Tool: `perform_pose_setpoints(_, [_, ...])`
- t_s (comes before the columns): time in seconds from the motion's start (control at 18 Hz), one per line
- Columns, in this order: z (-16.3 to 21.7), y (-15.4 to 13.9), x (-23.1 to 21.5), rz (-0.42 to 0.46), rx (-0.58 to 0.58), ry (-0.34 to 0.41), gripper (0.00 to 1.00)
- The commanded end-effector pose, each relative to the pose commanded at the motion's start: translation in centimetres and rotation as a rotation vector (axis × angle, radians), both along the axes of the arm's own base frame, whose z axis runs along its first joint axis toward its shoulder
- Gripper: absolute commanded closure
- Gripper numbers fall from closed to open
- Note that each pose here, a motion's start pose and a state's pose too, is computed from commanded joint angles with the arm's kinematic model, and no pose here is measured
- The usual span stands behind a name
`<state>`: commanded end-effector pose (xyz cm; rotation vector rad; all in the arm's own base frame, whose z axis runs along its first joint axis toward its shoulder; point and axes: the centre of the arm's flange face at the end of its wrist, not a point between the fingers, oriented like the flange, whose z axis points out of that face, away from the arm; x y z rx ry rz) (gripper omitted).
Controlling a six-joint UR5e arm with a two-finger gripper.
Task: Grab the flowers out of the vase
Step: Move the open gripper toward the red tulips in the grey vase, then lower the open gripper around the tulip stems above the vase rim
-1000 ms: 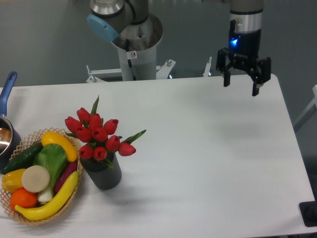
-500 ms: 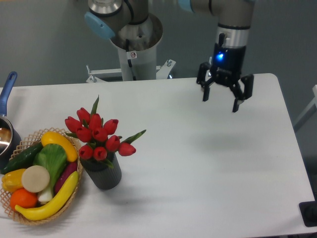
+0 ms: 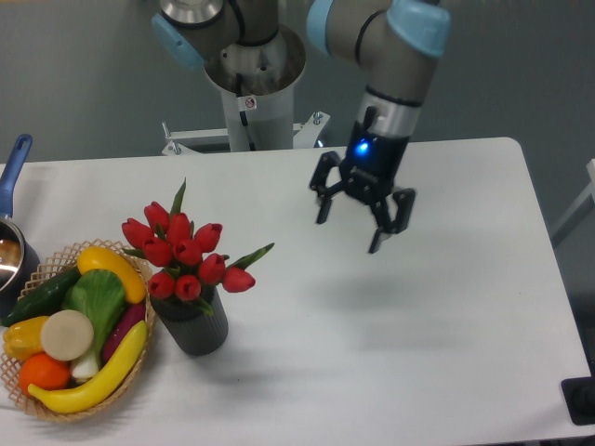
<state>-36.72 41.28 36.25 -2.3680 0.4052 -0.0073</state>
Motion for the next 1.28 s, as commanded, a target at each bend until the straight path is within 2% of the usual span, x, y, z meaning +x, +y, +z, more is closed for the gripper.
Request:
perform_pose_setpoints(0.28, [-1.0,0.9,1.9,-0.049,0.127,-0.121,0.0])
perform_pose_setpoints(0.56, [-1.7,2.0,4.1,-0.082,0.152,-0.177,0.0])
perform_pose_setpoints(0.94, [-3.2,4.8,5.6,-0.098,0.175,-0.307,0.0])
perform_pose_setpoints(1.28, [-3.8,6.0,6.0,-0.121,0.185,-0.329,0.0])
